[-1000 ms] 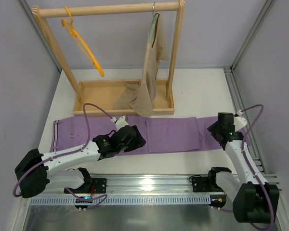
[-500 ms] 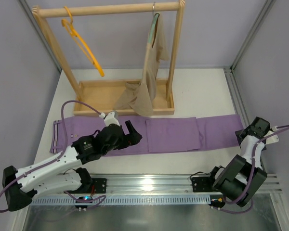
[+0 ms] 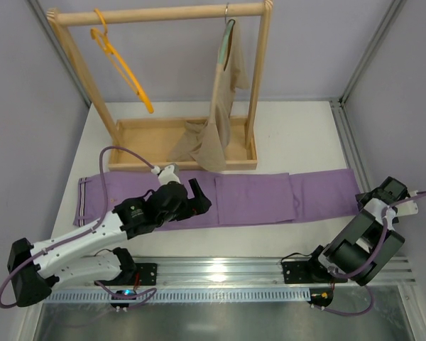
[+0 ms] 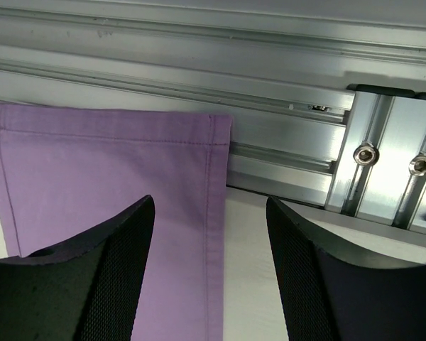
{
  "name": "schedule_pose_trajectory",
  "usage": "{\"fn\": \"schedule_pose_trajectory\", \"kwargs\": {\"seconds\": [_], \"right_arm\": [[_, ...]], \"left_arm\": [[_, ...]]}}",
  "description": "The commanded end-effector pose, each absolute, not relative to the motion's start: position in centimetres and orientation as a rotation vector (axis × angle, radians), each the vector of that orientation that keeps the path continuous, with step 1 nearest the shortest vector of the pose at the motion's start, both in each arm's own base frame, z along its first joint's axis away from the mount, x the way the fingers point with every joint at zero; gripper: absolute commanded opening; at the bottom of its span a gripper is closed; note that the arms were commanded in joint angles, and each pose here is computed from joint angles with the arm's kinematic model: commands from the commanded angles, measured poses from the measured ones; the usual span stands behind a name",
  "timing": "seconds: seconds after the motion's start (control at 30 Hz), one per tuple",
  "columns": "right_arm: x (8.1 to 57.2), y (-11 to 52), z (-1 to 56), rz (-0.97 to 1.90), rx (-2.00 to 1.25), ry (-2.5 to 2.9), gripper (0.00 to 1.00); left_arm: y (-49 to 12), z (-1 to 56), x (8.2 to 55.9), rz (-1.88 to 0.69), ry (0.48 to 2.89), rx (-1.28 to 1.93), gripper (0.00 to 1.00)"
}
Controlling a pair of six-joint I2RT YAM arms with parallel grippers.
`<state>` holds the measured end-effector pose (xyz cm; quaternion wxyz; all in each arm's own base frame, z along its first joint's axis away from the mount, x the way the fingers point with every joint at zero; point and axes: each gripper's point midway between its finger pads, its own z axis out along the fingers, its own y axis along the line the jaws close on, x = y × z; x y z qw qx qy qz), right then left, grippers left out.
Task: Place the trousers on the hanger
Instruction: Fold the trousers
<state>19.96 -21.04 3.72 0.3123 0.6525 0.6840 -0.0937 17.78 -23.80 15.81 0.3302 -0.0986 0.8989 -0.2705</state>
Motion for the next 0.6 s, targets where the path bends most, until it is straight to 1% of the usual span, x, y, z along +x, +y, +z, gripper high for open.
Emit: {"fn": "schedule_pose_trajectory", "kwargs": {"seconds": [0.0,0.1,0.23,0.33,0.37,0.43,0.47,0.53,0.57], "right_arm": [[21.0,-22.1,3.4,-0.226,1.697,1.76,0.67],[21.6,-21.6,2.1,-0.163,1.709,1.743,0.67],[21.6,-21.4,1.1,-0.148,1.73,1.726,0.67],[21.7,-21.5,1.1,-0.148,1.733,1.691,0.64],[21.7,-21.5,1.1,-0.144,1.731,1.691,0.59],[21.9,-21.6,1.0,-0.136,1.732,1.694,0.53],[21.9,-21.6,0.9,-0.138,1.736,1.699,0.47],[22.1,-21.7,0.7,-0.135,1.74,1.709,0.37],[22.1,-21.6,0.6,-0.131,1.745,1.707,0.24]], "left_arm": [[-24.9,17.8,18.5,-0.754,2.307,-0.259,1.0],[-25.1,17.5,18.6,-0.734,2.326,-0.251,1.0],[-25.0,17.5,18.7,-0.721,2.326,-0.25,1.0],[-24.8,17.9,18.8,-0.715,2.314,-0.249,1.0],[-24.9,18.2,18.9,-0.723,2.306,-0.251,1.0],[-24.8,18.2,18.9,-0.719,2.304,-0.25,1.0],[-24.9,18.3,18.9,-0.722,2.302,-0.252,1.0],[-24.9,18.1,18.9,-0.723,2.306,-0.253,1.0],[-24.9,18.2,18.9,-0.726,2.304,-0.254,1.0]]}}
